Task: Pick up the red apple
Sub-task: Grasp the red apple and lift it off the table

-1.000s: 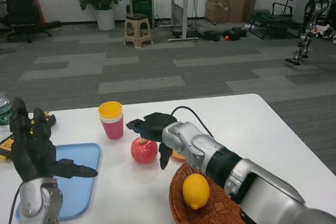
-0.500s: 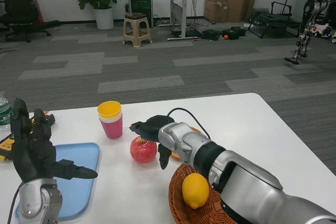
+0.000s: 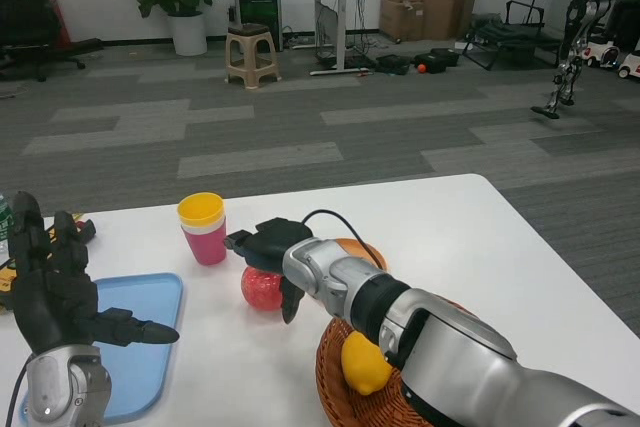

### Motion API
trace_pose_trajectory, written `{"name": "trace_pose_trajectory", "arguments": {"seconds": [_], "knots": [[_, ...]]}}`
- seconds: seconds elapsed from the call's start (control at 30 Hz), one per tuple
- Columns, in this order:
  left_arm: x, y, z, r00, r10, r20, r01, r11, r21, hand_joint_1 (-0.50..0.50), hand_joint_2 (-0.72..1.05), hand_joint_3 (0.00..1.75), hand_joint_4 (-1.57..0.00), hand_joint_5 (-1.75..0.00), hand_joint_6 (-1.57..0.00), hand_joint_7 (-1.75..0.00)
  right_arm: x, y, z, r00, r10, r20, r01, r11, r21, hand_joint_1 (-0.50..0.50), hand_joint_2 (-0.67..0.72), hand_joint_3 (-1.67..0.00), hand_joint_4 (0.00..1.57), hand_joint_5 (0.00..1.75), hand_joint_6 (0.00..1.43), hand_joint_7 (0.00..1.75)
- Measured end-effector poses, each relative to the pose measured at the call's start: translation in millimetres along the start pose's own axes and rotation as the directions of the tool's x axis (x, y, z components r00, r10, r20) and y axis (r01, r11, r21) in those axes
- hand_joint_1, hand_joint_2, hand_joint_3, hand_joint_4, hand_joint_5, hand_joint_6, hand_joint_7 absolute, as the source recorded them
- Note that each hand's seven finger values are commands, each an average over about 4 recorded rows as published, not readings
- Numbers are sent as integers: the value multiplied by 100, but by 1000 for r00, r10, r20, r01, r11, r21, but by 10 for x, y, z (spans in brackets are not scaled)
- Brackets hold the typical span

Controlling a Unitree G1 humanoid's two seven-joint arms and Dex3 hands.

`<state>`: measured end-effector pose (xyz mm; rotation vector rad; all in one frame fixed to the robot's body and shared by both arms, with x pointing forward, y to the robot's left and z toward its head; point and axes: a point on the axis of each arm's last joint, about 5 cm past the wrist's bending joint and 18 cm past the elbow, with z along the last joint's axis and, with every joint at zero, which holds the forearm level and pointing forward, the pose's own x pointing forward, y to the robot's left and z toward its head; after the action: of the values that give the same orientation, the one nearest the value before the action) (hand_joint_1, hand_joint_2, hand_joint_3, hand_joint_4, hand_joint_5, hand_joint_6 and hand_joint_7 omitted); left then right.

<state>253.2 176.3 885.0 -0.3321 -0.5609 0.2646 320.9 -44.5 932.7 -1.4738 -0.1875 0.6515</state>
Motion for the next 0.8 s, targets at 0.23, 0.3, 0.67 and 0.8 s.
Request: {"name": "trace_pose_trajectory", "arguments": {"seconds": [0.23,0.3,0.67,0.8], "knots": [[-6,2,-5,1000,-2,-4,2,1000,3,-50,-72,9,0,0,0,0,2,109,-115,996,34,-76,-35,999,-14,-34,-41,-2,0,0,0,14],[-7,2,-6,1000,-3,-5,3,1000,4,-50,-72,9,0,0,0,0,-4,130,-140,995,43,-92,-45,999,-16,-34,-41,0,0,0,0,14],[-21,0,-17,1000,-11,-15,11,1000,10,-50,-72,9,0,0,0,0,-18,181,-186,991,57,-118,-59,998,-20,-33,-41,0,0,0,0,14],[-24,-3,-19,1000,-14,-16,14,1000,10,-50,-72,9,0,0,0,0,-18,184,-182,992,57,-116,-60,998,-20,-35,-41,0,0,0,0,14]]}}
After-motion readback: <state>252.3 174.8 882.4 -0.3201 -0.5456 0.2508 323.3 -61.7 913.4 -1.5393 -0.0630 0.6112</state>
